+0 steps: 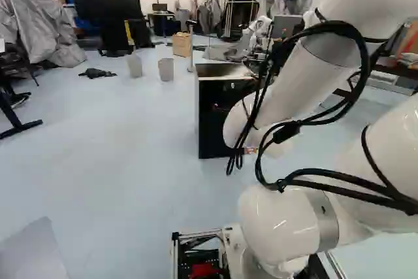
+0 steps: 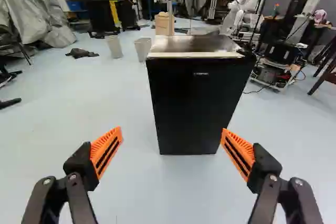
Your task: Grab a drink from the fridge
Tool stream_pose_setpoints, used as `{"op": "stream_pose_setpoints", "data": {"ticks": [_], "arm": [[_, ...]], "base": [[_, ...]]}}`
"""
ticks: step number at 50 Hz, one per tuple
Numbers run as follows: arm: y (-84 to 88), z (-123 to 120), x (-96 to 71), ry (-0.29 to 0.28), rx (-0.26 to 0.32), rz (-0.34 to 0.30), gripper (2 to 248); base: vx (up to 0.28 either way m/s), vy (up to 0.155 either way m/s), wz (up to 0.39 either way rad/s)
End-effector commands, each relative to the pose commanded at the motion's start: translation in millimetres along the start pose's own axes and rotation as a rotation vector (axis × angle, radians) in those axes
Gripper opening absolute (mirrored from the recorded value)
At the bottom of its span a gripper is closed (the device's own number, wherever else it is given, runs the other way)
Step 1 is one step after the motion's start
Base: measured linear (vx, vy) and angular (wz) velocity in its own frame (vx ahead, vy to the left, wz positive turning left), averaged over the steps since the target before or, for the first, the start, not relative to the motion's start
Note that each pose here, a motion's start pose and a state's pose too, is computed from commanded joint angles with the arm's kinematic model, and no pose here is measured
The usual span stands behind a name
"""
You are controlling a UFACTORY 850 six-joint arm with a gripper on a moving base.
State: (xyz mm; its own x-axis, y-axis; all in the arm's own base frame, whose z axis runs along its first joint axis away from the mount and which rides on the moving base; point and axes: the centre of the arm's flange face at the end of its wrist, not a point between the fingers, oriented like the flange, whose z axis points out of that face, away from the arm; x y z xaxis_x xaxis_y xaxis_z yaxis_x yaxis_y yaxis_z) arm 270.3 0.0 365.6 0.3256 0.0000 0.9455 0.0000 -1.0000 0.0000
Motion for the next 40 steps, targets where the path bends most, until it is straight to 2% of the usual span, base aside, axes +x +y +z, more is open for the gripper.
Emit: {"op": "stream_pose_setpoints", "data": {"ticks": [21, 40], "arm": [[0.0, 0.0, 0.0, 0.000, 0.000, 0.000, 247], [0.0, 0.0, 0.0, 0.000, 0.000, 0.000, 247]], "base": [[0.015, 0.000, -0.001], [0.116, 0.002, -0.012]]}}
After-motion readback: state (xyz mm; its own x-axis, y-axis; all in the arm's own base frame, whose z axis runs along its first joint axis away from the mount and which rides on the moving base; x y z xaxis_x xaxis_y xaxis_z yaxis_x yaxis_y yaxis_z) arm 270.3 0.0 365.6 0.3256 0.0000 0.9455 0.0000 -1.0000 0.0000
